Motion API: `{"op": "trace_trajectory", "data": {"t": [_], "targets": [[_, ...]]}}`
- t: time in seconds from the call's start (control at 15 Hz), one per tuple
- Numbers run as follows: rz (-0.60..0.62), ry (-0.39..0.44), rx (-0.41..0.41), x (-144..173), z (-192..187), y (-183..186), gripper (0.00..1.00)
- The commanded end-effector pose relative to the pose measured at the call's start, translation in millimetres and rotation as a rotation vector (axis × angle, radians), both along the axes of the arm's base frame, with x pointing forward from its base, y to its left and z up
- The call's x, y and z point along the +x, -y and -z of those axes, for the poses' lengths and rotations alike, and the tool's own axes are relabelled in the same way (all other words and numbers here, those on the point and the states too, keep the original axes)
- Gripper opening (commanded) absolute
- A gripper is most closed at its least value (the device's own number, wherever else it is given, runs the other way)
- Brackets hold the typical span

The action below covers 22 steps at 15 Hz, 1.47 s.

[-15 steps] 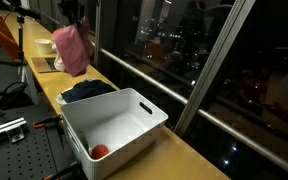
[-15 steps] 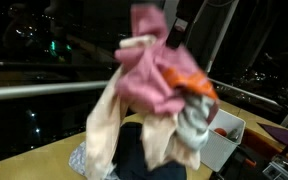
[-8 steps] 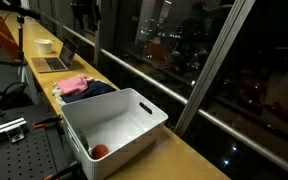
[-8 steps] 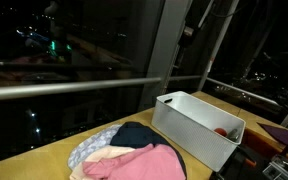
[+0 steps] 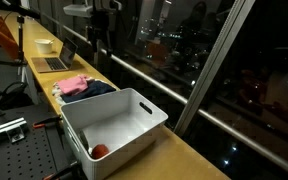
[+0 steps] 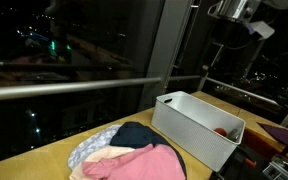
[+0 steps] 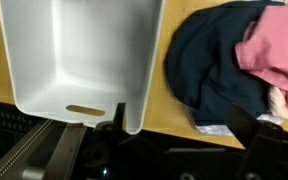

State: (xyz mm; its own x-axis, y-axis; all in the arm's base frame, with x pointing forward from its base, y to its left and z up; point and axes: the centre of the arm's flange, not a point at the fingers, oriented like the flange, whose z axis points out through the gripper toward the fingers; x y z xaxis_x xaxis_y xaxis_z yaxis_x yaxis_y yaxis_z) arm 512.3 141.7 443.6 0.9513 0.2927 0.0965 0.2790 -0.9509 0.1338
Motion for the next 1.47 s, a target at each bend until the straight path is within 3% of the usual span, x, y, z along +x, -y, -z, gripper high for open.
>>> {"op": "trace_trajectory", "data": {"t": [0.0, 0.73, 1.4], "targets": [[0.041, -0.02, 0.019, -16.9, 43.4, 50.6, 1.0], [0.14, -0.135, 0.068, -29.1, 167.7, 164.8, 1.0], [0.195, -0.272, 0.019, -48.9, 292.0, 196.1, 1.0]]}}
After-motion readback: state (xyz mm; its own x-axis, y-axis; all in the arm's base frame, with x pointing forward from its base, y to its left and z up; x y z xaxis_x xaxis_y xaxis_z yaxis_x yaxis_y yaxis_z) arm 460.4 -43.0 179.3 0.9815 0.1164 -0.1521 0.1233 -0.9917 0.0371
